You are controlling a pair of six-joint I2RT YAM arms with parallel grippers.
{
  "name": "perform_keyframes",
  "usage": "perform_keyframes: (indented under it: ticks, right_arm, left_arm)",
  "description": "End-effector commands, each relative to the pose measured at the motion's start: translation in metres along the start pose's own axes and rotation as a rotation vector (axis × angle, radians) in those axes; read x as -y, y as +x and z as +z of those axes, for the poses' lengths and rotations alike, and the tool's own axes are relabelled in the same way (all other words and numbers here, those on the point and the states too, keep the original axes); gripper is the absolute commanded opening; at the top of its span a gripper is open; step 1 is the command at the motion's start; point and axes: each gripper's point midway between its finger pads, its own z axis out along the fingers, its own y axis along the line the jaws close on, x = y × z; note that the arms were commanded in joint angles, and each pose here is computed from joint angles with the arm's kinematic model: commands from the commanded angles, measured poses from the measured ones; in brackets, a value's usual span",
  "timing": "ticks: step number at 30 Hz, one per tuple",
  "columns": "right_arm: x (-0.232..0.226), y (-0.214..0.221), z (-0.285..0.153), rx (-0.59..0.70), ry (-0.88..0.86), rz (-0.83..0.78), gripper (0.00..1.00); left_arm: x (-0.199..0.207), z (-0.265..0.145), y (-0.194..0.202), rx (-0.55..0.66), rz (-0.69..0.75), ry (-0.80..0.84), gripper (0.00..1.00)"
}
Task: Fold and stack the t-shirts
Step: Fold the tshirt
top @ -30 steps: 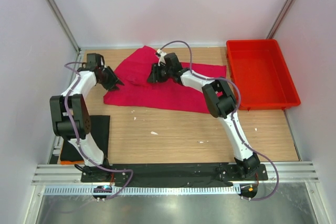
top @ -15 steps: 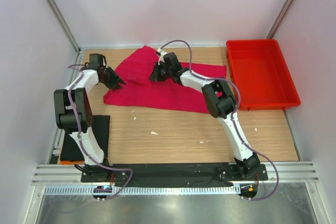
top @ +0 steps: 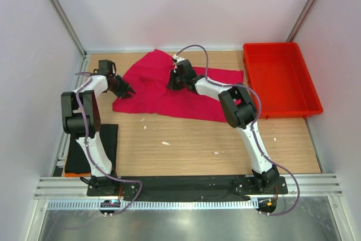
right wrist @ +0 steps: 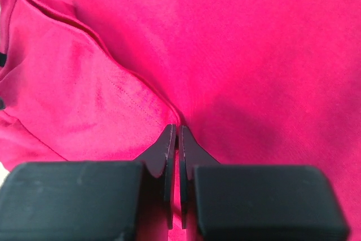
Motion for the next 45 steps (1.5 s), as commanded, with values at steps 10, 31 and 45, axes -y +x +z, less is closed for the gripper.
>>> perform_keyframes:
  ticks: [10, 31, 45]
  right_arm:
    - [-0.015, -0.068, -0.05, 0.126, 0.11, 0.016, 0.37]
    - [0.147, 0.023, -0.239, -0.127, 0.599, 0.193, 0.64]
    - [0.242, -0.057, -0.218, -0.004, 0.765, 0.178, 0.72]
  left_arm:
    - [-0.039, -0.017, -0.006, 0.043, 0.057, -0.161, 0.31]
    - [-0.071, -0.062, 0.017, 0.013, 0.051, -0.174, 0.31]
    - [0.046, -0.041, -0.109, 0.134, 0.435, 0.11, 0.43]
